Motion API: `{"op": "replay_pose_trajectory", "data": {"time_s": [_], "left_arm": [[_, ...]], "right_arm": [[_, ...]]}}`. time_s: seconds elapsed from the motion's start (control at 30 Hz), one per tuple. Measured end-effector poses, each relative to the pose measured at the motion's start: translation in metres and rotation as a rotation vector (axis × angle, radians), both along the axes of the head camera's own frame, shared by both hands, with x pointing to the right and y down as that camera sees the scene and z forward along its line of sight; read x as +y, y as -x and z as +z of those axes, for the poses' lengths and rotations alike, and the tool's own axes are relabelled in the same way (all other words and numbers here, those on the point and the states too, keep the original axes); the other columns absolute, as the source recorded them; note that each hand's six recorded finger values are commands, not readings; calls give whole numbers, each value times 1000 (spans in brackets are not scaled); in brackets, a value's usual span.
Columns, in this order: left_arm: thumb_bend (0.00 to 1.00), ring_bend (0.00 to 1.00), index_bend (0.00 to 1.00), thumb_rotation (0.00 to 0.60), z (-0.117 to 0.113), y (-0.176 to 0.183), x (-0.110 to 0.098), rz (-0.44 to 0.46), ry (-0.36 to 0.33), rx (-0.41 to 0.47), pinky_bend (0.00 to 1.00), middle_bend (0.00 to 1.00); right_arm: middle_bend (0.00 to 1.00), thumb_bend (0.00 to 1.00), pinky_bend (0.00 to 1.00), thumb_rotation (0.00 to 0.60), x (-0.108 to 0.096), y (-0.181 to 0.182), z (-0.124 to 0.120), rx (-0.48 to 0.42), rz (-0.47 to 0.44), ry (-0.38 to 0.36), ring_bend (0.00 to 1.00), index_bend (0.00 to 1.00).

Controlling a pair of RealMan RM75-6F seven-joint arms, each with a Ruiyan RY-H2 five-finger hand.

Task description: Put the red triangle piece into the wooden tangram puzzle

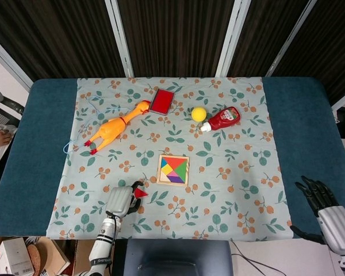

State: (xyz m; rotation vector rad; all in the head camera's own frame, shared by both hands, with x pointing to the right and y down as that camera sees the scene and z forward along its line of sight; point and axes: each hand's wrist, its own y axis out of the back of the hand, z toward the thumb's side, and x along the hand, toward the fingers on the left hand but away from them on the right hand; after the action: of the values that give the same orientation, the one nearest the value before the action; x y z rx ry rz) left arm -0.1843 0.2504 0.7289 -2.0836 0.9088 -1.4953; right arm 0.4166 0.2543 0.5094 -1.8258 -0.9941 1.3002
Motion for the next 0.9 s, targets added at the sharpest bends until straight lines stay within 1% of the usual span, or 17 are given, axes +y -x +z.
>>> {"op": "replay_pose_trajectory", "data": {"time_s": [0.13, 0.3, 0.43, 0.6, 0.73, 0.9], "left_arm": [[412, 1000, 362, 600, 7, 3, -1, -18, 13, -15, 1000, 1000], [412, 1000, 435, 600, 10, 5, -3, -31, 6, -24, 1000, 1000], [412, 1000, 480, 600, 7, 3, -6, -35, -20, -14, 1000, 1000], [410, 1000, 569, 600, 3, 1, -8, -39, -54, -6, 1000, 1000], [408, 1000, 591, 600, -1, 0, -12, -45, -76, 7, 1000, 1000], [406, 1000, 599, 600, -10, -9, -23, -71, -100, 57, 1000, 1000]], "right_arm": [[0, 247, 0, 600, 0, -2, -2, -11, 2, -3, 0, 0], [0, 247, 0, 600, 1, -2, -3, -12, 0, -3, 0, 0], [0, 247, 0, 600, 1, -2, -2, -9, -1, -2, 0, 0], [0, 247, 0, 600, 1, -1, -2, -5, -5, 0, 0, 0], [0, 247, 0, 600, 2, -1, -2, -6, -4, -1, 0, 0], [0, 247, 0, 600, 2, 0, -2, -5, -8, 1, 0, 0]]}}
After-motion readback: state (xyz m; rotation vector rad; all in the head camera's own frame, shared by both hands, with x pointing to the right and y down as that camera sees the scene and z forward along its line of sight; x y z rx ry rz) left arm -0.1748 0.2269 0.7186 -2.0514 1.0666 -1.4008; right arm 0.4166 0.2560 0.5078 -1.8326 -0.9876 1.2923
